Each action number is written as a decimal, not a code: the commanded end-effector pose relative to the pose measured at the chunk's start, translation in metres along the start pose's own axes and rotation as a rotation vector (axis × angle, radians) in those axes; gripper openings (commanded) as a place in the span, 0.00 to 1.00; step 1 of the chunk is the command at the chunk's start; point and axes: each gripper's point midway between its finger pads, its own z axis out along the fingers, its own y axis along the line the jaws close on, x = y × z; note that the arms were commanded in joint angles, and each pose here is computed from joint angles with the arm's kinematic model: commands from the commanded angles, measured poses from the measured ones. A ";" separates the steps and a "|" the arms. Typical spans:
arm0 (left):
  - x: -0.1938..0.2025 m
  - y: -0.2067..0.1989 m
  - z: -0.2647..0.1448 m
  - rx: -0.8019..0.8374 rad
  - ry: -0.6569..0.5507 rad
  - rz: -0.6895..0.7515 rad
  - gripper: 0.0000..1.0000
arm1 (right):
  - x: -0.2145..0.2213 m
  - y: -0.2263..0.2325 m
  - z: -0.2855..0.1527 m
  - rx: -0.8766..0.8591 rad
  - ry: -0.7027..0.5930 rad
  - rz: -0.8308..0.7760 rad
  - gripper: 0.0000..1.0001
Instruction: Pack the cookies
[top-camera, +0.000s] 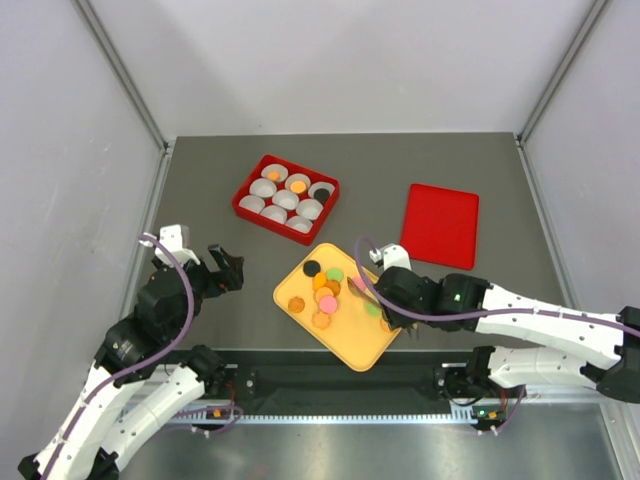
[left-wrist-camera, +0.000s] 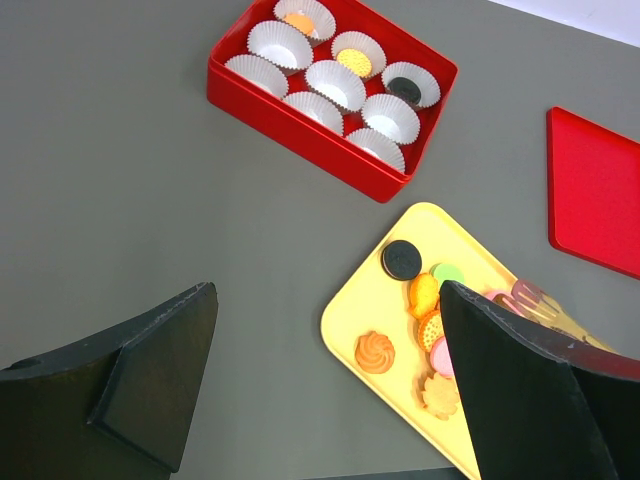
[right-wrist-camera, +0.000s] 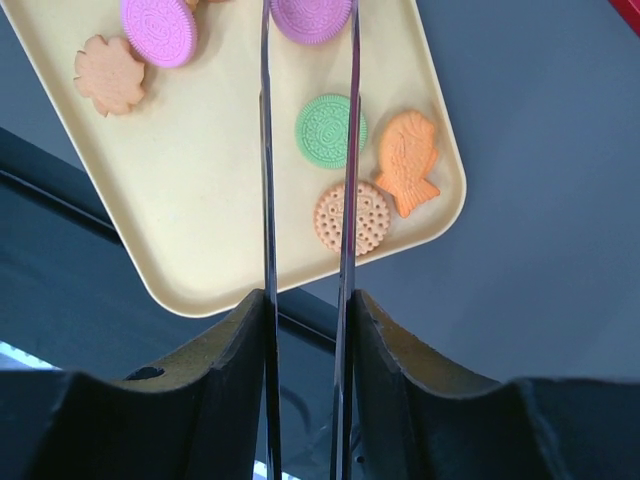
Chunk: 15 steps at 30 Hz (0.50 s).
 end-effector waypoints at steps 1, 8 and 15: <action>-0.006 -0.003 0.000 0.013 -0.029 -0.010 0.97 | -0.021 0.006 -0.016 -0.029 -0.072 0.000 0.36; -0.006 -0.002 0.000 0.009 -0.028 -0.008 0.97 | -0.038 0.005 -0.025 -0.019 -0.114 -0.005 0.36; -0.005 -0.002 0.001 0.004 -0.023 -0.005 0.97 | -0.085 0.000 -0.036 0.001 -0.187 -0.023 0.38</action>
